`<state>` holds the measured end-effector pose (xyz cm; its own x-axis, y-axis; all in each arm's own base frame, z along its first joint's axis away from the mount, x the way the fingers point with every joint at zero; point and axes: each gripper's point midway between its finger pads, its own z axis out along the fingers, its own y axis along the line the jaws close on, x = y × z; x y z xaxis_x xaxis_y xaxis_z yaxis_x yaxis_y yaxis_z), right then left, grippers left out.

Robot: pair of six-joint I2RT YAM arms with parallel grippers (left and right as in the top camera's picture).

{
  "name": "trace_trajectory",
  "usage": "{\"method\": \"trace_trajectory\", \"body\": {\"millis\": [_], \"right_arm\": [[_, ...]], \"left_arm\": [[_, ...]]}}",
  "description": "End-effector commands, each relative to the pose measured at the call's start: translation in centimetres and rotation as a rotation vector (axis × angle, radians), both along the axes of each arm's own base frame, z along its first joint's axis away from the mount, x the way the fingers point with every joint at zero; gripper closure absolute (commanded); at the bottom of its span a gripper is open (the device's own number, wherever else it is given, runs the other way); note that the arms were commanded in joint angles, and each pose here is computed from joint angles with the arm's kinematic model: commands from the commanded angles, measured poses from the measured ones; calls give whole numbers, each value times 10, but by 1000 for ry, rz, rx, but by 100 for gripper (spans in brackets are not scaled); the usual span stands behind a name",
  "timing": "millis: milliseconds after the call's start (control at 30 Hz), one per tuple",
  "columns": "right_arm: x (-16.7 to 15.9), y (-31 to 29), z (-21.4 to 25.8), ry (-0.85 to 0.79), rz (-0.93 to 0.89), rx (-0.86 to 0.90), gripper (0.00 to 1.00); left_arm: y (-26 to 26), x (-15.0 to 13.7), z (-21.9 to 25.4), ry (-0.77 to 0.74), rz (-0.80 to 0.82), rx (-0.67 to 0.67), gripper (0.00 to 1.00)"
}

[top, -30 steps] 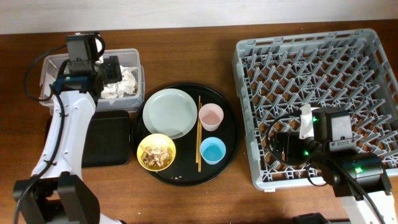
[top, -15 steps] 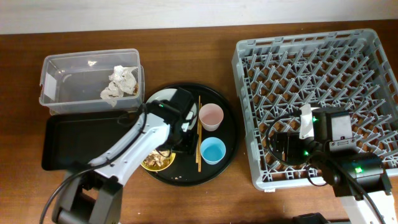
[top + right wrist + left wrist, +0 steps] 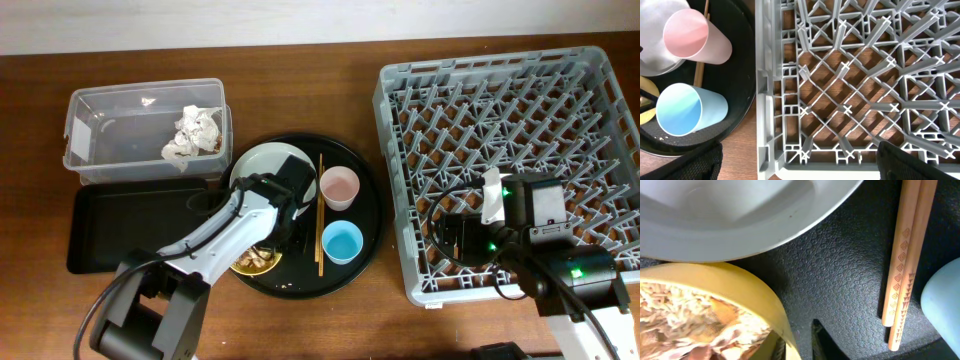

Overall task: Sort waste into correct bins and load items into the dishwasher rack
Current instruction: 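Grasp the yellow bowl and tip its scraps onto the black tray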

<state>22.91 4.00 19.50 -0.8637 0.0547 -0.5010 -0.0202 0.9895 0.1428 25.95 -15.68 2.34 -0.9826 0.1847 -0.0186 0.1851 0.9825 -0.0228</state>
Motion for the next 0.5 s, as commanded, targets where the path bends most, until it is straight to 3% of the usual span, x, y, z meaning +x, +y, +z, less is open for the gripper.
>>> {"method": "trace_trajectory", "body": {"millis": [0,67,167,267,367,467], "right_arm": [[2,-1,7,-20,-8,0,1],[2,-1,7,-19,-8,0,1],[2,-1,7,-19,-8,0,1],[2,-1,7,-19,-8,0,1],[1,-1,6,-14,-8,-1,1],[1,-1,6,-15,-8,-1,1]], "left_arm": [[2,-2,-4,7,1,14,89],[2,-2,-4,10,1,15,100],[2,3,18,-19,2,13,100],[7,23,74,-169,21,-19,100],[51,39,113,-254,102,-60,100],[79,50,119,-232,120,-227,100]]}}
